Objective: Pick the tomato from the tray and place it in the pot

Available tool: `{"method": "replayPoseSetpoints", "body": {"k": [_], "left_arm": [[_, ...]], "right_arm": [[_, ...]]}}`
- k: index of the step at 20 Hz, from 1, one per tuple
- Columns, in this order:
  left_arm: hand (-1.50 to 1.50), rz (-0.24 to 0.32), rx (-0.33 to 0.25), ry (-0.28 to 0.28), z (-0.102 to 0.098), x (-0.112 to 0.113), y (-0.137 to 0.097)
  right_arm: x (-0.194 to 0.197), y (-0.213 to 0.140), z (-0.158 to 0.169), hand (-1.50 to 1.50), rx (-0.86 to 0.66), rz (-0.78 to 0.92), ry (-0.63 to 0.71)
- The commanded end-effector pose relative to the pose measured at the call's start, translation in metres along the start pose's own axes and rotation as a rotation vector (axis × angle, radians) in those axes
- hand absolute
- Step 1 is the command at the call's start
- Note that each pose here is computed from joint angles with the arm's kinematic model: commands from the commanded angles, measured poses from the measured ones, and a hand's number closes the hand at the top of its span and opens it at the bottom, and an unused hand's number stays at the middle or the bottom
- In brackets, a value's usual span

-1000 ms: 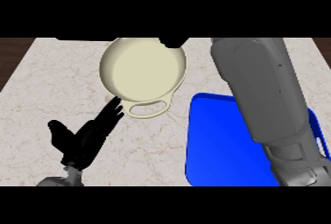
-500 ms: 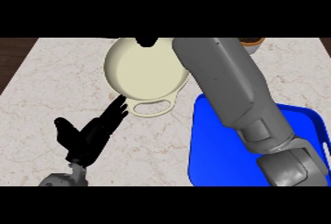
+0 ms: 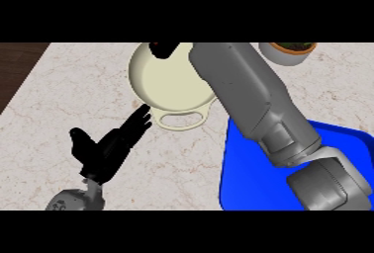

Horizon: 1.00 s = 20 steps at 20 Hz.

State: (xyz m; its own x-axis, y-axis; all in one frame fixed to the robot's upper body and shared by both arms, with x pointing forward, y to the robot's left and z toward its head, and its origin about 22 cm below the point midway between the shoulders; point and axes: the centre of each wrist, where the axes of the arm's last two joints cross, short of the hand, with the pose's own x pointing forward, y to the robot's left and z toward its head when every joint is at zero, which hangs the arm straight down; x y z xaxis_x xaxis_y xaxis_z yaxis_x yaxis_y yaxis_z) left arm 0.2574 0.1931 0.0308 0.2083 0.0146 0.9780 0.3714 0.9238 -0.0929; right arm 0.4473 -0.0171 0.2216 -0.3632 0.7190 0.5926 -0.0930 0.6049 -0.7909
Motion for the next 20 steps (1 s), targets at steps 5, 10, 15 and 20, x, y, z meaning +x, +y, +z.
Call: {"method": "replayPoseSetpoints", "body": {"k": [5,10,15,20], "left_arm": [[0.0,-0.005,-0.05,0.014,-0.009,0.009,-0.003],[0.0,-0.03,-0.085,-0.002,-0.009,0.012,-0.014],[0.0,-0.034,-0.08,-0.01,-0.015,0.01,-0.016],[0.0,-0.027,-0.08,0.009,-0.014,0.0,-0.01]], "right_arm": [[-0.022,0.015,0.0,1.5,0.008,-0.103,0.126],[-0.045,0.019,0.004,-1.5,0.003,-0.377,0.164],[-0.049,0.021,0.005,-1.5,-0.034,-0.482,0.111],[-0.049,0.019,0.004,-1.5,-0.149,-0.55,0.075]]}}
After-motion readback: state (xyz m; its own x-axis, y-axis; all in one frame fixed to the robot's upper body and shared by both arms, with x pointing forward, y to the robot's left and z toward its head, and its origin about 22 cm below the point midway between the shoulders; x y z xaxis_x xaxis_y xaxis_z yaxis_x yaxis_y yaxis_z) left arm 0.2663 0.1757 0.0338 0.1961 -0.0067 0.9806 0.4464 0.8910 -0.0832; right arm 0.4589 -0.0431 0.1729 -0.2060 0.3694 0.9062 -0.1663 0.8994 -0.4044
